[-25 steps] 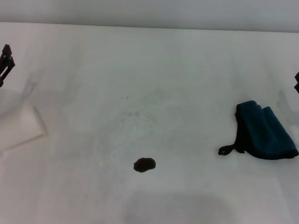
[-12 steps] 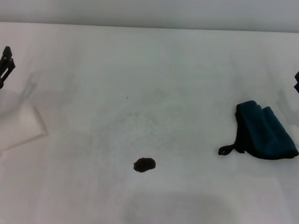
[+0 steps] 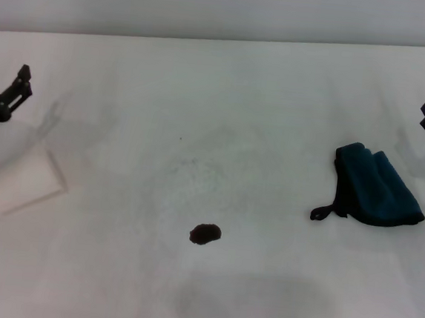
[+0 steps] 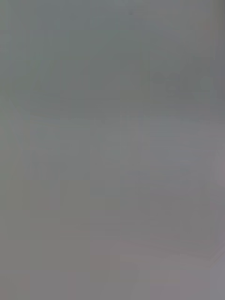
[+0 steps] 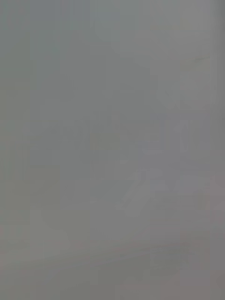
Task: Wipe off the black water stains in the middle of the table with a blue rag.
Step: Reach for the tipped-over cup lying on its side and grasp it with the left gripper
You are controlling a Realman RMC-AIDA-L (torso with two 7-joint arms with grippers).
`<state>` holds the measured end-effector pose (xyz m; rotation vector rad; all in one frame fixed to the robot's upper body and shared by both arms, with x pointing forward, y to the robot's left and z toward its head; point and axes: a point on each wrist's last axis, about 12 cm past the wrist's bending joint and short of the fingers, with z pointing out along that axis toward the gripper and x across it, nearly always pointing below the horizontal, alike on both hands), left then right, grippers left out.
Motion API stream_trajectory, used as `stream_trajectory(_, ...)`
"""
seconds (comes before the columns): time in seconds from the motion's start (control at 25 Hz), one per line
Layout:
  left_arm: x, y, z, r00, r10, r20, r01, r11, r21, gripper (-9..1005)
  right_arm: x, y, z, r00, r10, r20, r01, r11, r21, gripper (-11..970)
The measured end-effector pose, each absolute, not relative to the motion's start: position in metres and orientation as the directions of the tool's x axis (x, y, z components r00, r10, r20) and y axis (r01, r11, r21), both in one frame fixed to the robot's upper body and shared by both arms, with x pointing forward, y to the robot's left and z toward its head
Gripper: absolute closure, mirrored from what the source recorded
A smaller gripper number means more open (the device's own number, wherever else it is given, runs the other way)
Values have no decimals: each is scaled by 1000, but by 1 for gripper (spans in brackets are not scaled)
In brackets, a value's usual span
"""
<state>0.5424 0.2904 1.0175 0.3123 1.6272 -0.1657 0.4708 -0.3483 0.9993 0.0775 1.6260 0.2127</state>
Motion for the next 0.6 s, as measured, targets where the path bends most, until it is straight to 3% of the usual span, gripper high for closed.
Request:
stream_trajectory(0.28,565,324,1046,-148,61,-987,444,896,-11,121,472,-347,1000,-63,178,-982,-87,979,183,112)
stream_trajectory(0.6,575,355,1093,-255,179,-950,598,802,-9,122,474,-347,1002,-57,180,-982,-90,979,184,114)
